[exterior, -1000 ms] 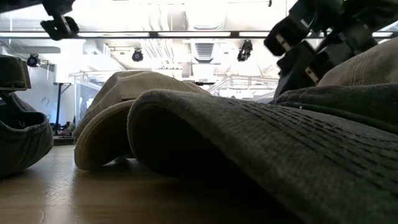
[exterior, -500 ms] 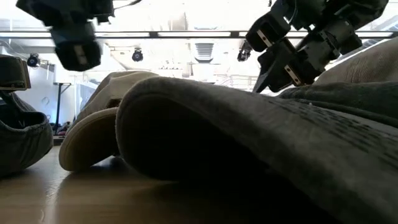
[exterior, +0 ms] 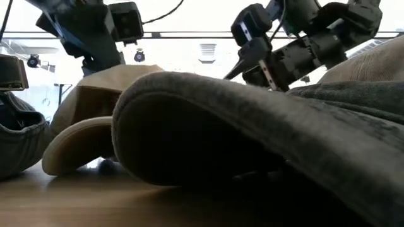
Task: Pick & Place hat
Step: Put the top left brown cap into the right transparent bin
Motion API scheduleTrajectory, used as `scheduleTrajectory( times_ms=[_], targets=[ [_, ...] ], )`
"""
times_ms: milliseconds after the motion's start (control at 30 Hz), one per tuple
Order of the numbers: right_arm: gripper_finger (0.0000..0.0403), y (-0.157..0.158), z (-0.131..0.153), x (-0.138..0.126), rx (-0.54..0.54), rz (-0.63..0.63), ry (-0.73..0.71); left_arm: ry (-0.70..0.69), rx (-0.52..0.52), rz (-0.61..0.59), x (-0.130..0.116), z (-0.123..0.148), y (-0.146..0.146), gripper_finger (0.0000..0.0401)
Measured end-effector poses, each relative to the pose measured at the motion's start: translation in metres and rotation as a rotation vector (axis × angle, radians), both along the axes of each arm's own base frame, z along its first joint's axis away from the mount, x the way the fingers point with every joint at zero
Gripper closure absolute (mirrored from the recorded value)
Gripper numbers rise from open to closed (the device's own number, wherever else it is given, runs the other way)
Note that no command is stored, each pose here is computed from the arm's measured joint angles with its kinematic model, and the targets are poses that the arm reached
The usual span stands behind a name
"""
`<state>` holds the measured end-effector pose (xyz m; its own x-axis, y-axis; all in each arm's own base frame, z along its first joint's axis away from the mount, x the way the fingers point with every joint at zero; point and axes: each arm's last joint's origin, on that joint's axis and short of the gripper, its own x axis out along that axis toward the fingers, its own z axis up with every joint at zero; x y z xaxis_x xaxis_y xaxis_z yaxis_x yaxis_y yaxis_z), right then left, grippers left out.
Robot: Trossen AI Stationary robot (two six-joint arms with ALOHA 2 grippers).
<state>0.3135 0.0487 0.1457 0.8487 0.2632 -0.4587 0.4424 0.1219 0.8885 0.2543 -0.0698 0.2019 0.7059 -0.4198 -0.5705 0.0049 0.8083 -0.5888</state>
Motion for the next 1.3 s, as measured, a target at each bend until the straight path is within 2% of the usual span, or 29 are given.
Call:
scheduleTrajectory(
  times_ms=[167,300,400,533,667,733,833,900,1000,1100,1167,1233,1300],
  targets=[
    [0.0211,0.001,-0.001,0.015,-0.027,0.032,-0.022,-0.022,-0.002,0.010,0.013,-0.009,-0.002,0.0278],
    [0.0217,0.002,0.003,0.021,-0.058,0.047,-0.043,0.016,-0.010,0.009,0.020,-0.015,-0.004,0.0278],
    [0.0244,0.002,0.009,0.019,-0.087,0.068,-0.070,0.025,-0.040,0.020,0.023,-0.013,-0.006,0.0278],
    [0.0313,0.001,0.019,0.014,-0.139,0.097,-0.105,0.005,-0.077,0.041,0.026,-0.001,-0.007,0.0278],
    [0.0383,0.000,0.026,0.005,-0.227,0.148,-0.067,-0.045,-0.130,0.059,0.030,0.022,-0.009,0.0278],
    [0.0386,0.000,0.031,-0.002,-0.253,0.181,-0.045,-0.068,-0.185,0.078,0.031,0.037,-0.010,0.0278],
    [0.0388,-0.001,0.052,-0.011,-0.297,0.237,-0.098,-0.095,-0.336,0.097,0.031,0.069,-0.011,0.0278],
    [0.0388,0.000,0.072,-0.018,-0.347,0.278,-0.190,-0.134,-0.411,0.110,0.029,0.092,-0.011,0.0278],
    [0.0388,-0.002,0.100,-0.033,-0.422,0.309,-0.310,-0.228,-0.460,0.096,0.024,0.127,-0.009,0.0278],
    [0.0389,-0.005,0.125,-0.052,-0.522,0.315,-0.404,-0.340,-0.464,0.074,0.018,0.156,-0.008,0.0278],
    [0.0389,-0.008,0.141,-0.063,-0.624,0.276,-0.451,-0.418,-0.428,0.073,0.013,0.173,-0.006,0.0278],
    [0.0389,-0.014,0.156,-0.075,-0.765,0.181,-0.449,-0.509,-0.384,0.078,0.008,0.188,-0.004,0.0278],
    [0.0389,-0.021,0.174,-0.087,-0.927,0.022,-0.411,-0.565,-0.333,0.093,0.005,0.197,-0.003,0.0278]
  ],
)
